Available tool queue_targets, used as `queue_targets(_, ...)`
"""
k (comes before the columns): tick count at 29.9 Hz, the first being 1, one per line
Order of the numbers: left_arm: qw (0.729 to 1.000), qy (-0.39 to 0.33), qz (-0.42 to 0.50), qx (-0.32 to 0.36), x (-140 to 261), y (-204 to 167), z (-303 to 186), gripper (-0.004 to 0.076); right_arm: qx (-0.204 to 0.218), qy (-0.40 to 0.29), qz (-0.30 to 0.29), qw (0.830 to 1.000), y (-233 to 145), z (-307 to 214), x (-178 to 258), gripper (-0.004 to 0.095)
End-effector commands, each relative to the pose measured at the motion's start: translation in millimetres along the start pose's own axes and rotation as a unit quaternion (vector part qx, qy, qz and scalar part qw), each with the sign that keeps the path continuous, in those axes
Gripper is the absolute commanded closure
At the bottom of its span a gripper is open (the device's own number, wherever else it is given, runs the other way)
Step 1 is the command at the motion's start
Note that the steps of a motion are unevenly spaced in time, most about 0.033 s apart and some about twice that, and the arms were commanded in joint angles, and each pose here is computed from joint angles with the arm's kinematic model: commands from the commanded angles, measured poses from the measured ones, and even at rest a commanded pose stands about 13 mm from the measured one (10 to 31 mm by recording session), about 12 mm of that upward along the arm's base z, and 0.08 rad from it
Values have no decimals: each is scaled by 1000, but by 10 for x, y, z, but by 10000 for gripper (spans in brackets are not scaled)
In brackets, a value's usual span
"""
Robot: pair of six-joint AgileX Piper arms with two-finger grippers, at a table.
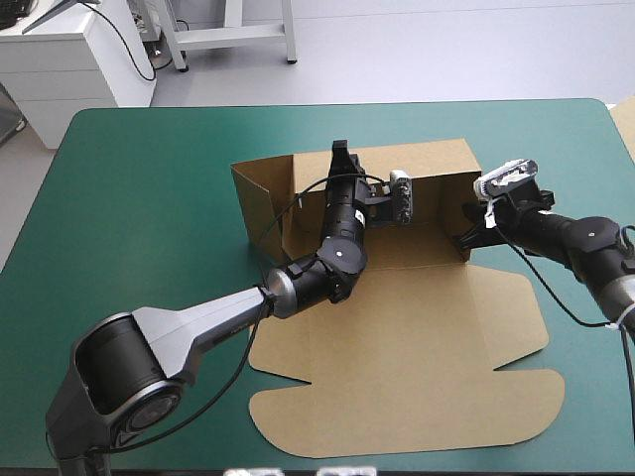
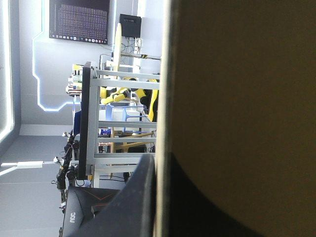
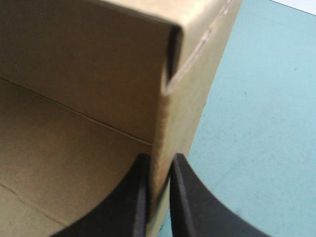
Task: Fold the box
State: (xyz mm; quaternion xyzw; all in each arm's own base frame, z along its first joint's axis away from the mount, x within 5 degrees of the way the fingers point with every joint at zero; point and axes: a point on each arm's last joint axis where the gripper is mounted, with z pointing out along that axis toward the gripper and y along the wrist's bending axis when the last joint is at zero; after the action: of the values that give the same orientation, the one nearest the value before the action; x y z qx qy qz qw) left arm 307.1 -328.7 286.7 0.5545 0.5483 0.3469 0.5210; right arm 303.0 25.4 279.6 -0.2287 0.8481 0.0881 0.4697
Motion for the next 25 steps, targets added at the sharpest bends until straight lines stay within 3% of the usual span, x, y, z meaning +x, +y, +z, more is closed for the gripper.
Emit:
queue_targets(1,998,-53,-5,-25,-124,234,-139,731,-43,-18,-13,999,180,-102,-157,905)
queue_targets(7,998,-54,-2,-25,-129,219,-130,691,-26,-7,5,1000,152,-99,-140,905)
queue_targets(13,996,-65,29,-48,-152,258,-136,440,-12,13,12,1000,127,-94,-103,905)
queue_targets(15,996,-64,30,-50,-151,260,-136,394,-7,18,21,1000,111,-74,-87,905)
queue_targets(25,995,-67,20,-65,-209,346,-273,393,14,36,64,997,-16,188,-14,905)
